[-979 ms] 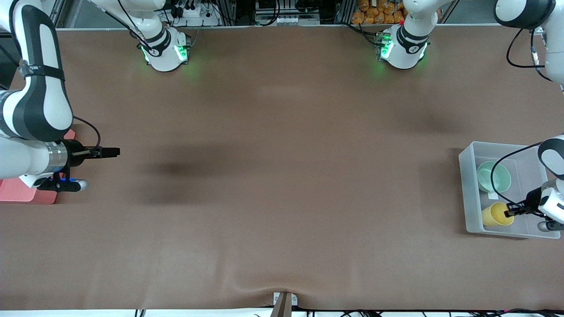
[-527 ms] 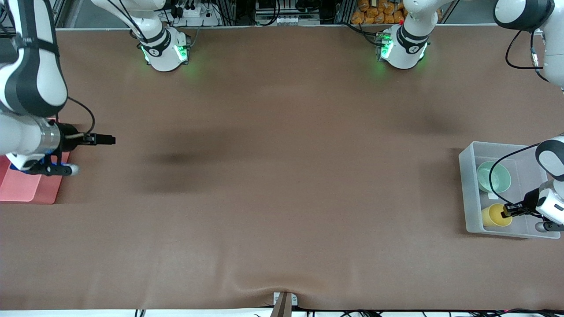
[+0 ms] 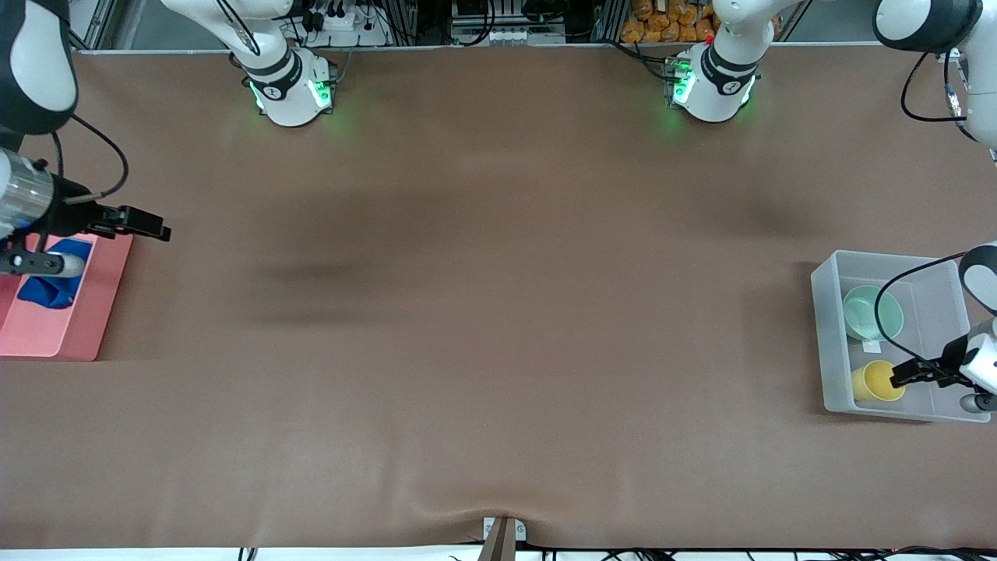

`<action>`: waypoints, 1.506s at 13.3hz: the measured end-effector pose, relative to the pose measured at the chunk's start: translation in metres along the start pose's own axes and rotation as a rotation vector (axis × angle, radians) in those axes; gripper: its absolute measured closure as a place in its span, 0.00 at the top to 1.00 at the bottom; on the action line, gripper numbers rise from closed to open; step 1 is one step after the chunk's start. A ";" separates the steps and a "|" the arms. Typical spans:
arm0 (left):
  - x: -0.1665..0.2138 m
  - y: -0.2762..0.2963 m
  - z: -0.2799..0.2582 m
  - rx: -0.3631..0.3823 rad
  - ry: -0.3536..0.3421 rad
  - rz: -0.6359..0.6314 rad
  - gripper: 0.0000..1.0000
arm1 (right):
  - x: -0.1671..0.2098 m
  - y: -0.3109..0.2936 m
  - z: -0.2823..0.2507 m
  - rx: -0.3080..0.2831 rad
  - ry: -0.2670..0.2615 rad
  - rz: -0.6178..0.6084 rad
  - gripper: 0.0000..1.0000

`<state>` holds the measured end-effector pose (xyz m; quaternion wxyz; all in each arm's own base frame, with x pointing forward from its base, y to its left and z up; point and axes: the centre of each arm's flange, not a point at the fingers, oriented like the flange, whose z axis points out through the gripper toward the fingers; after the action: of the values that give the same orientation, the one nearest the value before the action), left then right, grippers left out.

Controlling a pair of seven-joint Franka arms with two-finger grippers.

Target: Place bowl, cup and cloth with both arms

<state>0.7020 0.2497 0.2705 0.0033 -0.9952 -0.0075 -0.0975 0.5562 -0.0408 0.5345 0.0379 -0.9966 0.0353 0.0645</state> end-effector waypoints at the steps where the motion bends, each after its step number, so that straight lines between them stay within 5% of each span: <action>1: 0.001 -0.002 -0.005 0.004 0.005 -0.001 1.00 | -0.003 -0.001 -0.012 -0.003 0.016 -0.019 1.00; 8: 0.001 0.007 -0.078 -0.004 -0.091 0.014 1.00 | -0.030 0.008 -0.074 -0.004 0.003 -0.019 1.00; 14: 0.002 0.121 -0.144 0.019 -0.241 -0.034 1.00 | -0.038 0.010 -0.097 -0.034 0.081 0.041 1.00; 20: 0.006 0.211 -0.167 0.097 -0.248 -0.066 1.00 | -0.037 0.011 -0.095 -0.047 0.085 0.116 1.00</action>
<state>0.6783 0.0372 0.4346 0.0471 -0.9975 -0.0453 0.0265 0.5313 -0.0567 0.6324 0.0093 -0.9953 0.0928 0.0252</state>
